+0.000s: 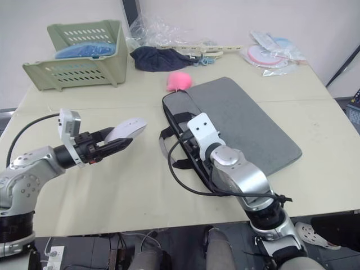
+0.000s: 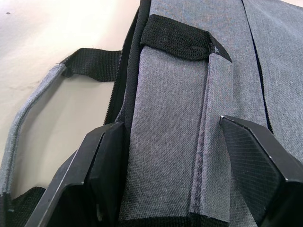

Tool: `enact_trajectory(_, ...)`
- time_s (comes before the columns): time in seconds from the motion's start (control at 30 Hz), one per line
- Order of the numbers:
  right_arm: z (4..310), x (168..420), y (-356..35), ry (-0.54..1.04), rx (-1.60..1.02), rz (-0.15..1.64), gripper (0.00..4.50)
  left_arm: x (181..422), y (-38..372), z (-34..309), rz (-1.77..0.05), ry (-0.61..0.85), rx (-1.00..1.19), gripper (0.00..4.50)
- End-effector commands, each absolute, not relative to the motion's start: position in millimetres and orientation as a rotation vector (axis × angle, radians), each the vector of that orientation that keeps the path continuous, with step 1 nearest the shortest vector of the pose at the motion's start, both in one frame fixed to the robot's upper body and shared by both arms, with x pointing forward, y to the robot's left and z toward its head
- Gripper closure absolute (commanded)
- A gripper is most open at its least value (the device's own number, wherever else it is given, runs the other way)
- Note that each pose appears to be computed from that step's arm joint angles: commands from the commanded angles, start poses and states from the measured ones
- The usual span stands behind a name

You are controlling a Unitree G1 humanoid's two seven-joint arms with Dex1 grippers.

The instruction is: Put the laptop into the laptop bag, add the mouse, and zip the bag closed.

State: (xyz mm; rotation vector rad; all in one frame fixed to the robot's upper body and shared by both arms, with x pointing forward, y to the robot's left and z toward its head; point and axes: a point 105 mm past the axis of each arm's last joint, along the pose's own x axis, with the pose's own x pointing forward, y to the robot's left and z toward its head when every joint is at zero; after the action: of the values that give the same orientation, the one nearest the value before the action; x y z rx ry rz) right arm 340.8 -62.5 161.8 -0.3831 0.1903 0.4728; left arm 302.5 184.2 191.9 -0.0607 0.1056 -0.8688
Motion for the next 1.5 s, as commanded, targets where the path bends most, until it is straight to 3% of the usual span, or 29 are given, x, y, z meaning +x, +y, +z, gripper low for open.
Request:
enact_trajectory(0.03,173.5,337.2,-54.5,0.122,-0.420,0.506,0.96,302.2,181.8,201.1,-0.880,0.070,-0.047,1.69)
enact_trajectory(0.3,178.6,336.4,-44.0,0.072,-0.505,0.549,0.96,303.2,180.0,199.7,-0.875,0.069,-0.052,1.69)
enact_trajectory(0.97,165.3,343.9,-52.3,0.147,-0.559,0.502,0.96,305.7,177.9,198.8,-0.859,0.060,-0.060,1.69)
enact_trajectory(1.07,165.3,344.6,-53.6,0.151,-0.567,0.492,1.76,306.4,177.9,198.8,-0.856,0.058,-0.060,1.69)
enact_trajectory(1.23,165.2,345.6,-54.7,0.155,-0.565,0.483,4.19,307.3,177.5,198.5,-0.854,0.056,-0.060,1.69)
enact_trajectory(1.27,165.5,345.7,-54.6,0.154,-0.564,0.482,4.39,307.5,177.6,198.6,-0.853,0.055,-0.061,1.69)
enact_trajectory(1.5,169.2,345.5,-55.0,0.149,-0.550,0.483,4.39,307.8,174.1,197.8,-0.862,0.057,-0.062,1.69)
